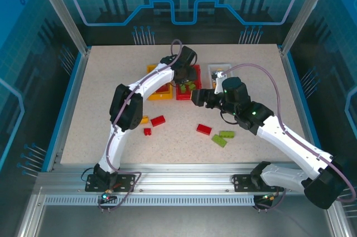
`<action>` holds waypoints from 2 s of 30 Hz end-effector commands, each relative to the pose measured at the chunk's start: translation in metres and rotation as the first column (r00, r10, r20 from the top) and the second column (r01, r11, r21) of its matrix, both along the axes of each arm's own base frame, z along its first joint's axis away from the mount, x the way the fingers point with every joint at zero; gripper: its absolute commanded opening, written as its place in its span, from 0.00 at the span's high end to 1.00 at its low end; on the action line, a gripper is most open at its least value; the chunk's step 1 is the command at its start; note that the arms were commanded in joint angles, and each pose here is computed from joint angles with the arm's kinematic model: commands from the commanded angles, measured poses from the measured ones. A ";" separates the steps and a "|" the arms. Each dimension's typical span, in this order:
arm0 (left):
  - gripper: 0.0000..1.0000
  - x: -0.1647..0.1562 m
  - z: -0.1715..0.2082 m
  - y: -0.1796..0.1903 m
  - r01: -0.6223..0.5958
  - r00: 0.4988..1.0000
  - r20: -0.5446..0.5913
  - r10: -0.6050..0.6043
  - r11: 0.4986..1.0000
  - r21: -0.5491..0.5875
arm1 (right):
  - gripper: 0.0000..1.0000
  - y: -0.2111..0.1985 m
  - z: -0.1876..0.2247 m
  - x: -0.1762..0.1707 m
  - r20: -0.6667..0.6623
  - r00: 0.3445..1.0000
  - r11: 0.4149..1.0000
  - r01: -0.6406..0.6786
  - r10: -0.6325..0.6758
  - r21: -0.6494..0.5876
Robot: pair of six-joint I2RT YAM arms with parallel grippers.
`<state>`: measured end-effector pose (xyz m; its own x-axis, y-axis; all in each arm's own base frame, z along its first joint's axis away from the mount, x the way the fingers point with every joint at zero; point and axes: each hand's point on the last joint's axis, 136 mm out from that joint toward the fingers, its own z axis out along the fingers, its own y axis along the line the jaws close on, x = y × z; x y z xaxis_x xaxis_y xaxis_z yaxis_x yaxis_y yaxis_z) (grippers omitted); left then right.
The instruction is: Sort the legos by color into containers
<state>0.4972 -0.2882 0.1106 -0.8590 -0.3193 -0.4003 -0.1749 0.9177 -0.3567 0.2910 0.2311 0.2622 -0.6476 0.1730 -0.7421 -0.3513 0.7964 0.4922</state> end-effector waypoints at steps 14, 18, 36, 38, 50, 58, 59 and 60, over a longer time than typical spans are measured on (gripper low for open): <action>0.43 -0.114 0.190 0.068 -0.025 0.957 0.271 0.098 0.965 -0.261 | 0.23 -0.018 -0.003 -0.012 0.009 0.999 0.981 -0.036 0.039 -0.190; 0.43 -0.168 0.188 0.101 -0.044 0.960 0.258 0.112 0.966 -0.255 | 0.24 0.005 -0.019 -0.024 -0.019 0.988 0.942 -0.152 0.153 -0.299; 0.43 -0.337 0.129 0.270 -0.419 0.815 0.309 0.490 0.867 -0.269 | 0.12 0.217 -0.170 -0.031 -0.315 0.730 0.390 -0.618 0.607 -0.682; 0.42 -0.344 0.130 0.278 -0.434 0.804 0.319 0.501 0.862 -0.262 | 0.11 0.225 -0.182 -0.022 -0.329 0.726 0.354 -0.614 0.604 -0.706; 0.42 -0.350 0.130 0.281 -0.433 0.813 0.313 0.492 0.869 -0.241 | 0.17 0.248 -0.220 0.010 -0.376 0.715 0.280 -0.618 0.590 -0.735; 0.41 -0.348 0.127 0.277 -0.423 0.821 0.303 0.485 0.871 -0.250 | 0.40 0.246 -0.234 0.015 -0.396 0.726 0.290 -0.622 0.562 -0.727; 0.41 -0.348 0.127 0.277 -0.422 0.821 0.302 0.484 0.871 -0.249 | 0.44 0.246 -0.233 0.016 -0.391 0.730 0.297 -0.618 0.561 -0.728; 0.41 -0.348 0.127 0.277 -0.421 0.822 0.302 0.484 0.872 -0.250 | 0.47 0.248 -0.232 0.017 -0.385 0.733 0.304 -0.615 0.561 -0.727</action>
<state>0.1493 -0.0141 0.2355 -0.4342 -0.7130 -0.5506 -0.3849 0.6994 -0.6022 0.3023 0.4815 0.0342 -0.3433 -0.8875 -0.3074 -0.8969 0.4069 -0.1731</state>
